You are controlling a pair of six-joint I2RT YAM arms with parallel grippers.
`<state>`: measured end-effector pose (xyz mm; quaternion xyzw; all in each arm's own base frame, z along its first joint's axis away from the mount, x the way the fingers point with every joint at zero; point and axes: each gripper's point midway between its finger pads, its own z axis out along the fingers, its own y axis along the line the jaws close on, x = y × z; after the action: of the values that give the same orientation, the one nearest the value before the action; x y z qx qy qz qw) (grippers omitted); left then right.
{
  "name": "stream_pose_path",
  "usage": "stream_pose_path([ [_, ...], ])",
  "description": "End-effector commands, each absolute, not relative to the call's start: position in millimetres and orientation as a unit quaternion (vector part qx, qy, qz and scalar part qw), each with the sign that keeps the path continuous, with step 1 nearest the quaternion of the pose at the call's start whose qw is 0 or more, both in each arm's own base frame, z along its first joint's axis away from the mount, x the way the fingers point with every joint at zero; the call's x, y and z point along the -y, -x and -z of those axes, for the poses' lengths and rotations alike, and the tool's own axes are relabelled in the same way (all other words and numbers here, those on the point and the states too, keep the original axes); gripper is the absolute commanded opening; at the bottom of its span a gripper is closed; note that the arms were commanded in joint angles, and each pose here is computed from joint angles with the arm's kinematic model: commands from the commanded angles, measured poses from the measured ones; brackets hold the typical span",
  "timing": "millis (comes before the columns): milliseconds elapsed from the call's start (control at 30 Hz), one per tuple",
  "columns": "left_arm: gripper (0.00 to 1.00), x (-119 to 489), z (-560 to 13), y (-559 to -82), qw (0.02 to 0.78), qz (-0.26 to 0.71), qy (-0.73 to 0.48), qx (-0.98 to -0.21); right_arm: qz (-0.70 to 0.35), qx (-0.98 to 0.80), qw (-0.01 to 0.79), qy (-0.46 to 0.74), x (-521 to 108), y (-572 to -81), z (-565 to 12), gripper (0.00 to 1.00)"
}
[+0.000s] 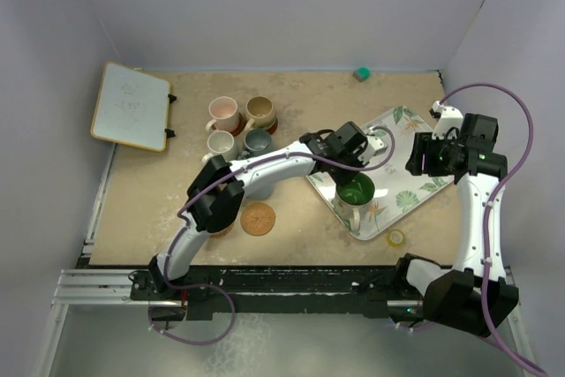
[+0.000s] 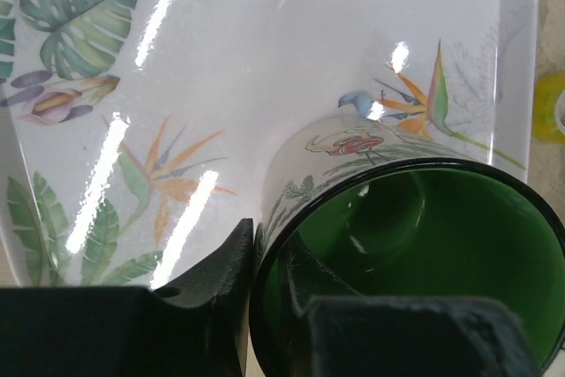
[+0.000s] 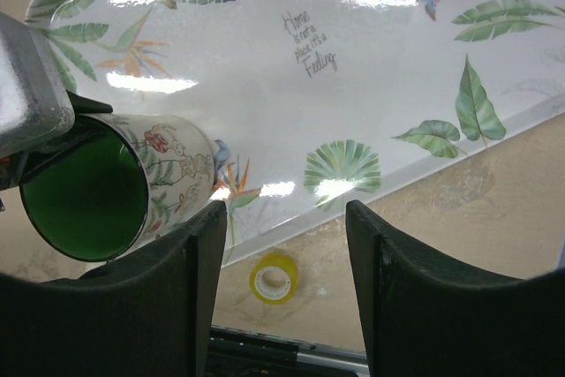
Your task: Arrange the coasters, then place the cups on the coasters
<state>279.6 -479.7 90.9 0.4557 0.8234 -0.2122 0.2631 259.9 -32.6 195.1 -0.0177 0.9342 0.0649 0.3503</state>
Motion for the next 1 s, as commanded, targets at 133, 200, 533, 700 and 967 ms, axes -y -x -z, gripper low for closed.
stream_pose_path([
  [133, 0.03, 504.0, -135.7, -287.0, 0.306, 0.247, -0.508, -0.766, -0.067, -0.926, 0.371, 0.019, 31.2, -260.6, -204.4, 0.59],
  [200, 0.03, 506.9, -146.1, -286.9, 0.316, 0.255, -0.518, -0.753, -0.066, -0.925, 0.373, 0.019, 31.2, -260.5, -205.2, 0.59],
  [533, 0.03, 501.8, -209.1, -282.6, 0.369, 0.290, -0.564, -0.679, -0.065, -0.924, 0.377, 0.017, 32.2, -259.7, -207.2, 0.59],
  [700, 0.03, 489.6, -234.6, -280.6, 0.379, 0.305, -0.578, -0.655, -0.064, -0.924, 0.378, 0.015, 33.1, -259.5, -207.7, 0.59],
  [967, 0.03, 453.8, -254.3, -267.6, 0.384, 0.295, -0.622, -0.615, -0.066, -0.924, 0.377, 0.014, 33.7, -260.1, -207.2, 0.59],
])
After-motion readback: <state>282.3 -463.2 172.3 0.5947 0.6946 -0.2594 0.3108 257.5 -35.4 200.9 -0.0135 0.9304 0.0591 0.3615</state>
